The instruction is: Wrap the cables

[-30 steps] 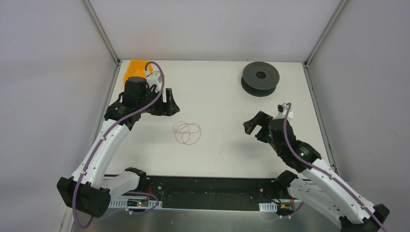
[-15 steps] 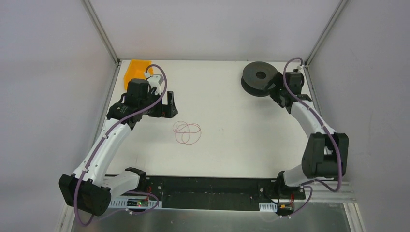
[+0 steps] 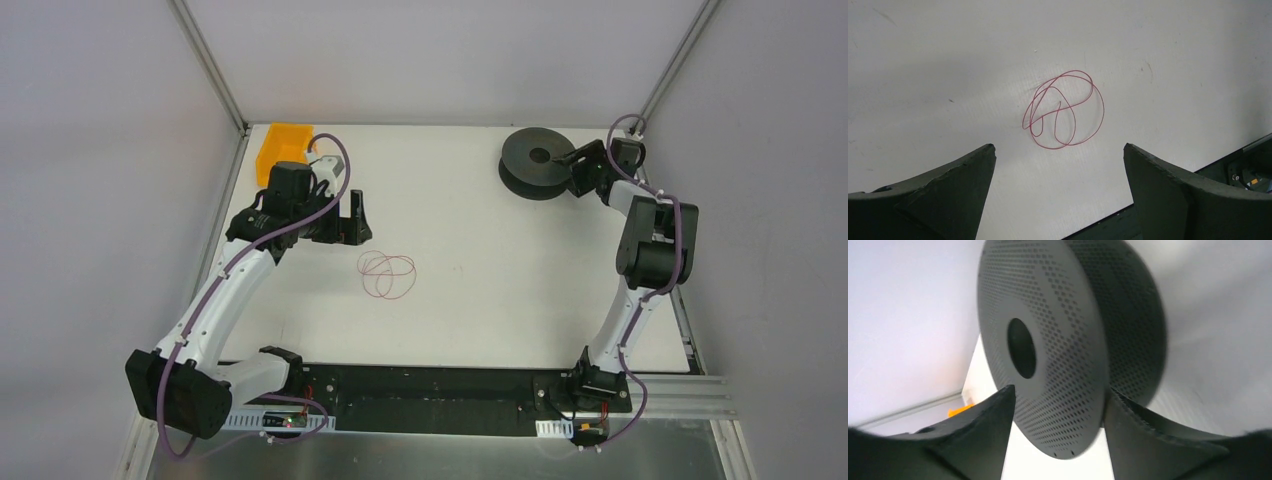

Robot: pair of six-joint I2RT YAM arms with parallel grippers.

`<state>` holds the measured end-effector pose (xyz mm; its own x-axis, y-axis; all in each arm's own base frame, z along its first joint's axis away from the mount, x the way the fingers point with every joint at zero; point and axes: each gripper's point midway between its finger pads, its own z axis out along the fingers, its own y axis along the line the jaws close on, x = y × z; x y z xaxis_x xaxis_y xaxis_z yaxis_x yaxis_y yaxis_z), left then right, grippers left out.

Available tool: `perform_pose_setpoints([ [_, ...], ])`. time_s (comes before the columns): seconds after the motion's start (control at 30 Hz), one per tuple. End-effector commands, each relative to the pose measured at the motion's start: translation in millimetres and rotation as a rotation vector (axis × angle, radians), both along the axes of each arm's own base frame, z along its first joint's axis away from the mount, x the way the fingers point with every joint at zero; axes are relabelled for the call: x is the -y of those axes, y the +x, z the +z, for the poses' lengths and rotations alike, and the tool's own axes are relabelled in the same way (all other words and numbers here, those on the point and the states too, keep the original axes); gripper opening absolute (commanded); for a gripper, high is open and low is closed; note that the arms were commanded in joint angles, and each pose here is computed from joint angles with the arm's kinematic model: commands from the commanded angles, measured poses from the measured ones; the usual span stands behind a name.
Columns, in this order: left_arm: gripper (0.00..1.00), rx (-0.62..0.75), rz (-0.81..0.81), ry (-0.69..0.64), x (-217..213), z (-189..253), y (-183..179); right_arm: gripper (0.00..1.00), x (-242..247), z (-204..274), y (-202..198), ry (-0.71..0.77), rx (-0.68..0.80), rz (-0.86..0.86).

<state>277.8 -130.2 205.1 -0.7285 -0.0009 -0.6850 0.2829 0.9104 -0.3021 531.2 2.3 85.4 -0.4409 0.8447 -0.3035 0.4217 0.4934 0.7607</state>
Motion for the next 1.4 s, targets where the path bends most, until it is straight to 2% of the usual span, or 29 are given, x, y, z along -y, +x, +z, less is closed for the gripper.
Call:
perform_pose_setpoints([
  [0.0,0.99,-0.009,-0.025,-0.002,4,0,-2,0.56,-10,42,35,0.142,0.178,0.065],
  [0.13,0.99,-0.018,-0.032,-0.008,5,-2,-2,0.24,-23,50,34,0.25,0.225,0.105],
  [0.23,0.99,-0.026,-0.029,-0.004,5,-5,-2,0.07,-45,54,23,0.317,0.235,0.164],
  [0.37,0.99,-0.033,-0.014,0.009,2,-7,-1,0.0,-82,62,-2,0.373,0.242,0.237],
  [0.57,0.99,-0.032,0.005,0.022,-1,-8,0,0.0,-170,58,-61,0.404,0.196,0.382],
  [0.77,0.99,0.005,0.05,0.059,-12,-3,2,0.0,-224,46,-111,0.387,0.183,0.388],
  [0.93,0.99,0.055,0.114,0.097,-26,6,4,0.07,-242,30,-137,0.358,0.136,0.393],
  [1.03,0.99,0.086,0.159,0.121,-36,12,5,0.17,-239,19,-149,0.314,0.077,0.386],
  [1.07,0.99,0.097,0.181,0.132,-40,14,5,0.24,-236,17,-153,0.285,0.062,0.386],
  [1.1,0.99,0.11,0.22,0.149,-47,16,7,0.35,-232,15,-159,0.246,0.046,0.384],
  [1.2,0.99,0.16,0.381,0.212,-76,26,10,0.54,-216,10,-179,-0.014,-0.008,0.378],
  [1.27,0.99,0.19,0.453,0.227,-88,33,8,0.59,-207,13,-193,-0.181,-0.026,0.371],
  [1.37,0.99,0.227,0.53,0.233,-101,42,6,0.6,-215,34,-206,-0.273,0.048,0.399],
])
